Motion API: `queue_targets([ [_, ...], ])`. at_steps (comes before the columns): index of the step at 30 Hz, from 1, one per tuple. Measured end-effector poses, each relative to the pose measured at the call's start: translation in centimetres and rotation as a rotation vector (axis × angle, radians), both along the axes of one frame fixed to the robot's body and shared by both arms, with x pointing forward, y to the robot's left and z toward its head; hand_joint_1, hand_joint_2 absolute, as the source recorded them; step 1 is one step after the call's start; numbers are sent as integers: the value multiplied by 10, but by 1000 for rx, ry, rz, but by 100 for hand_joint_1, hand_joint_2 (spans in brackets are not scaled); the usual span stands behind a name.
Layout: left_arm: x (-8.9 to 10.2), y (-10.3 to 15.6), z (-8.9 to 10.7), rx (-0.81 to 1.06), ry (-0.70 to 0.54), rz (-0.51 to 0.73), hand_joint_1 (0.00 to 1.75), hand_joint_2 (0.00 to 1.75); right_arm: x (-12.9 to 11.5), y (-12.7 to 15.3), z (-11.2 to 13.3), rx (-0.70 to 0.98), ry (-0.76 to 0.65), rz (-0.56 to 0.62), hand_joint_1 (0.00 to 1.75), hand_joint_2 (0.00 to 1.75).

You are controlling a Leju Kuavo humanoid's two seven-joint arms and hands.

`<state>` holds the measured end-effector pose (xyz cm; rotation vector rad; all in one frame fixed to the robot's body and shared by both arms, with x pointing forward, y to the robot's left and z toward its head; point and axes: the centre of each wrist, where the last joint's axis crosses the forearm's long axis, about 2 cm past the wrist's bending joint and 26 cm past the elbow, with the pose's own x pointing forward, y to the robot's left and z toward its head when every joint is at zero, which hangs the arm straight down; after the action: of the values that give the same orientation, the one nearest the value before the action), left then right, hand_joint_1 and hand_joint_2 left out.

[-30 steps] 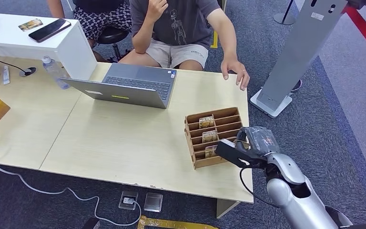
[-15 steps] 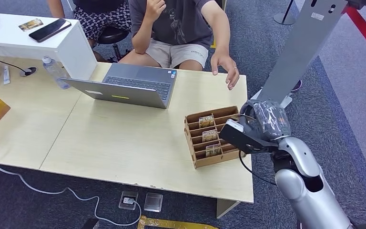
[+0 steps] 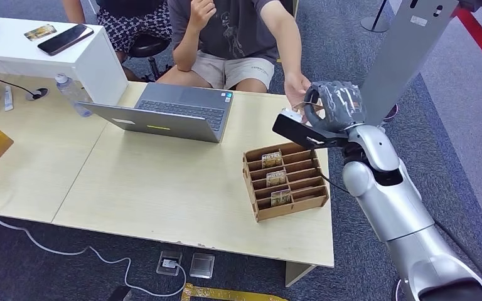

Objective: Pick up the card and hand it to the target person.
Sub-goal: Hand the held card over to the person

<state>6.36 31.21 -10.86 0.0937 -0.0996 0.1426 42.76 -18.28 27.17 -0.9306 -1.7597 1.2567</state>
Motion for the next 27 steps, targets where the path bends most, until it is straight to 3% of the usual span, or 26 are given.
queue_targets([
  [9,0,0,0,3,4,0,0,175,20,28,-18,-144,71,-21,159,175],
  [13,-1,0,0,-6,4,5,0,175,21,35,-27,-189,100,-20,0,175],
  [19,-1,1,0,-15,-7,5,0,175,23,41,-31,-216,112,-15,0,175],
  [27,-3,4,0,-1,-4,25,0,175,29,47,-13,-198,60,0,0,175],
])
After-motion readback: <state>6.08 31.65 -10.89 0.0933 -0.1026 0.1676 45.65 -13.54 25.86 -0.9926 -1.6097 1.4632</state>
